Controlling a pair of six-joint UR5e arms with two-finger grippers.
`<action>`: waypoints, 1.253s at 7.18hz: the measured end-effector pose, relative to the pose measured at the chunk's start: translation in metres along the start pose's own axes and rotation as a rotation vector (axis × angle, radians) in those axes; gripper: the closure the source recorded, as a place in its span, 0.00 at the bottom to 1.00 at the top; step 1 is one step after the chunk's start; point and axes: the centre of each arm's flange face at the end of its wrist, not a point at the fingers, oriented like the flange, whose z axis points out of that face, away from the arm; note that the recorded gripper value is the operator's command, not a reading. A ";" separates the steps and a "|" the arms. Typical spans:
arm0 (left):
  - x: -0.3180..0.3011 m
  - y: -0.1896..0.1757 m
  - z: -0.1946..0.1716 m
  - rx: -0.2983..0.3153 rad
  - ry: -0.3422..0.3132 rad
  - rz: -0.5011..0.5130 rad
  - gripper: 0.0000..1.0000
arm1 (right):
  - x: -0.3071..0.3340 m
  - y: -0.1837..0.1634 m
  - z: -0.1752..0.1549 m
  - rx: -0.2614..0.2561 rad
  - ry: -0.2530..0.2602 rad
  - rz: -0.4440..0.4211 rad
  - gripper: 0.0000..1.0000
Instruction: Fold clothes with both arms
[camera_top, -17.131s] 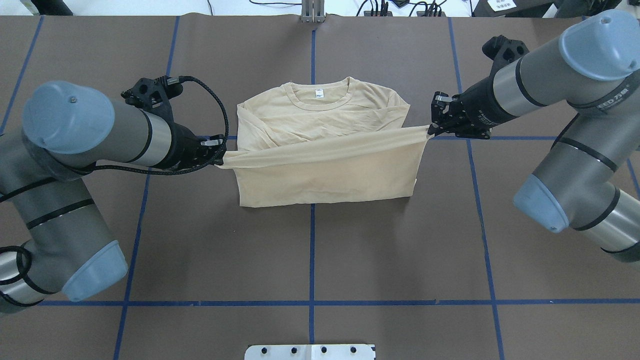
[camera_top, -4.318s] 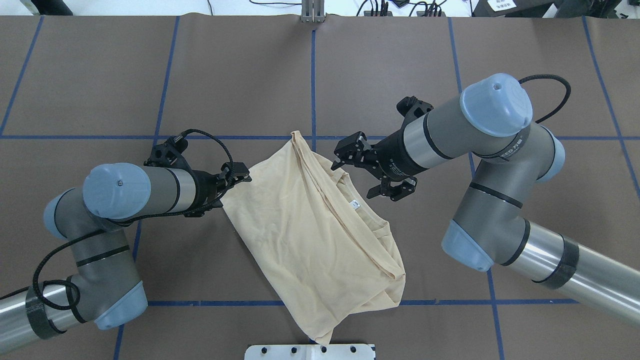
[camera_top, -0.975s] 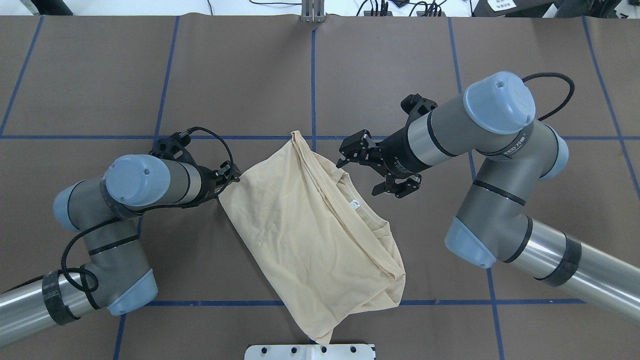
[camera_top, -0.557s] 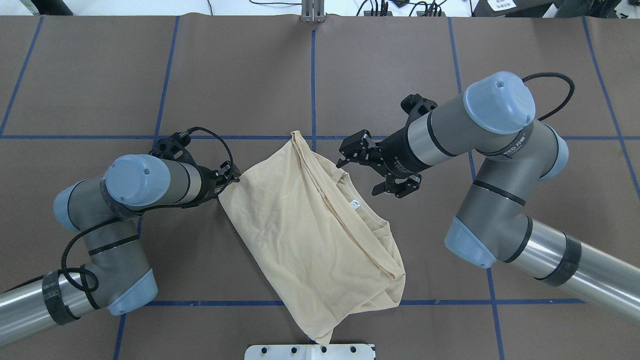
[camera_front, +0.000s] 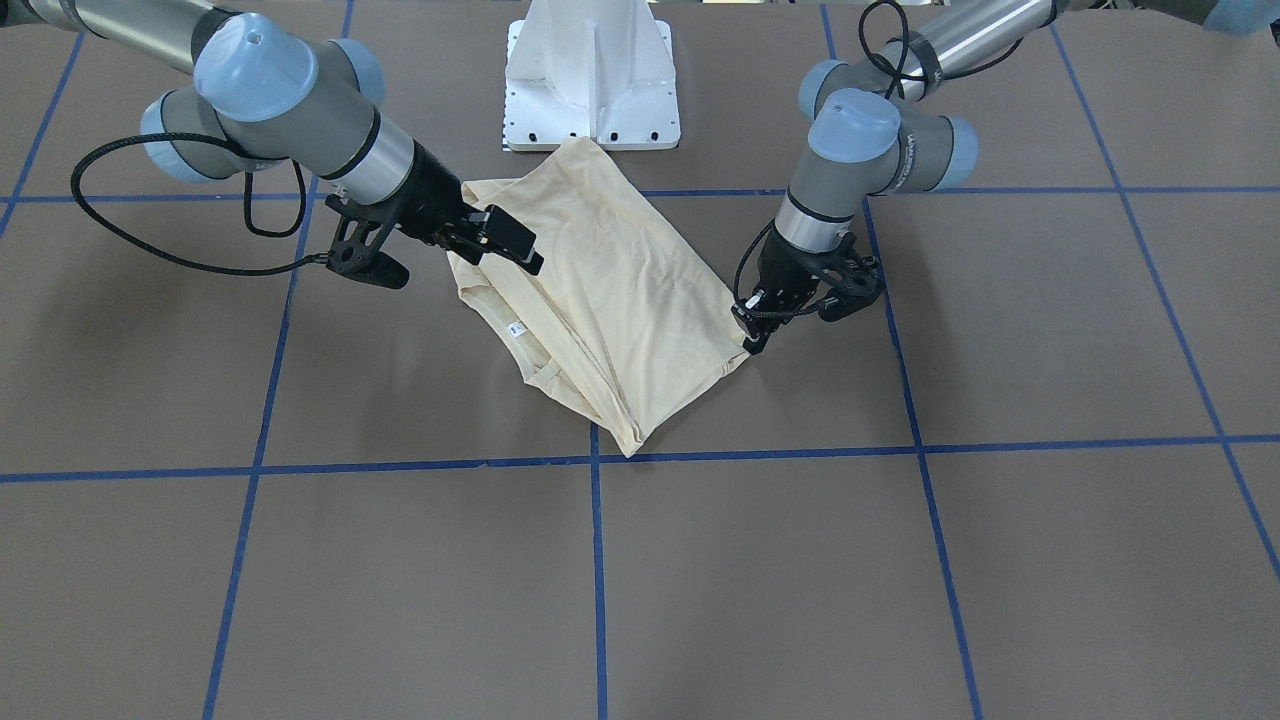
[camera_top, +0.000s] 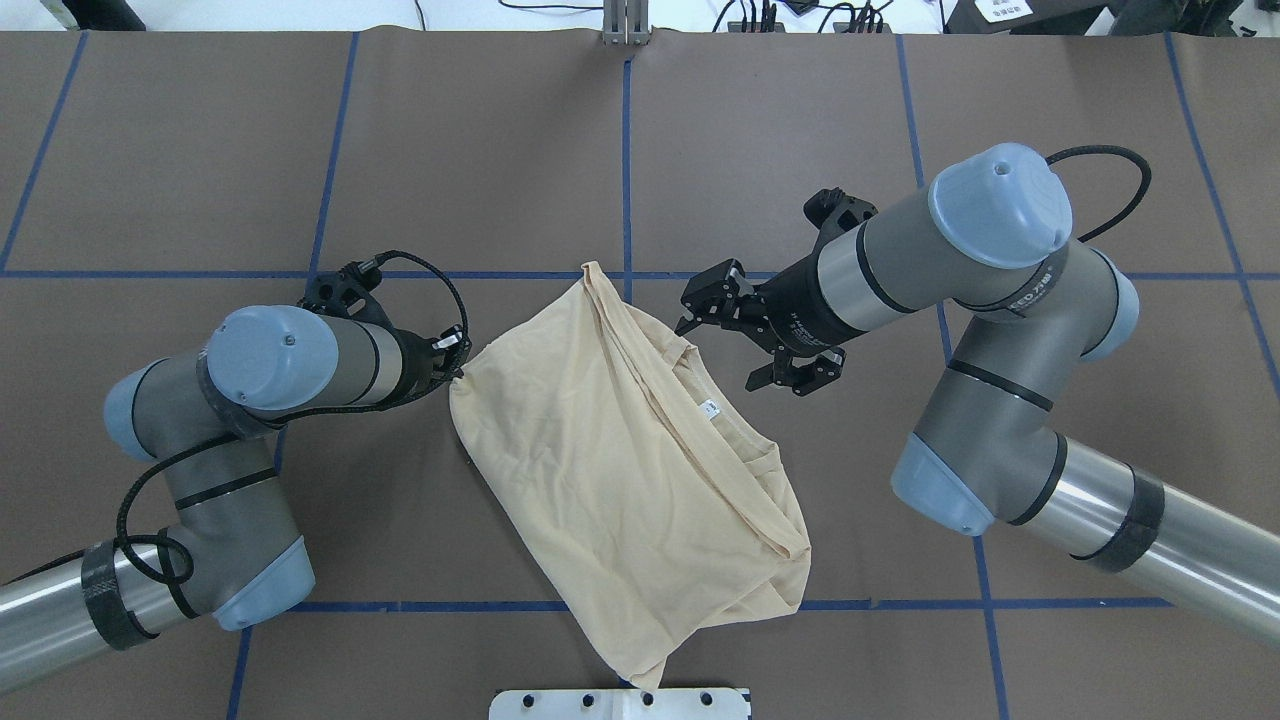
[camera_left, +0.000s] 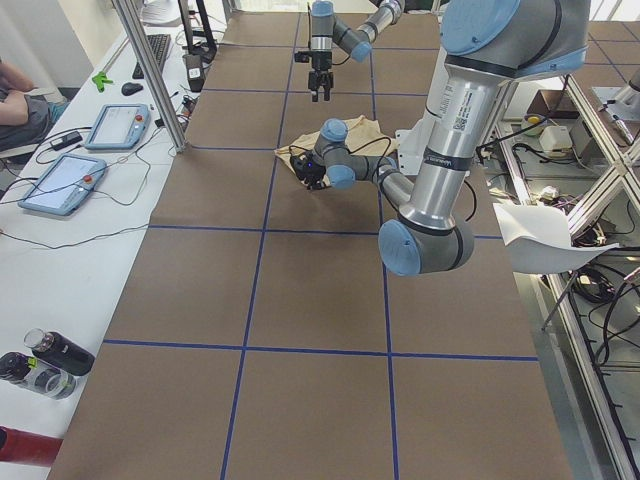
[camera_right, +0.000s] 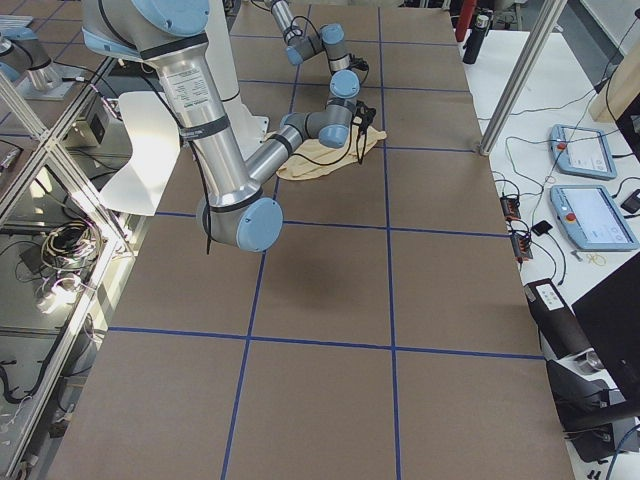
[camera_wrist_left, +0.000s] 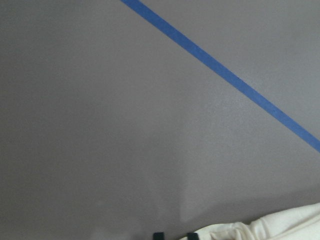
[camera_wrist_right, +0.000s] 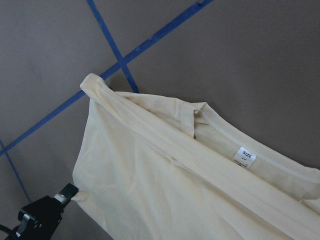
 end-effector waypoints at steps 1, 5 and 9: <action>0.001 -0.004 -0.001 0.005 0.002 -0.003 1.00 | 0.000 -0.002 -0.002 0.003 -0.001 0.001 0.00; 0.053 -0.071 0.000 0.095 0.037 -0.061 1.00 | 0.001 -0.023 -0.020 0.045 -0.015 0.011 0.00; 0.124 -0.098 0.034 0.134 0.035 -0.103 1.00 | 0.006 -0.036 -0.028 0.073 -0.015 0.002 0.00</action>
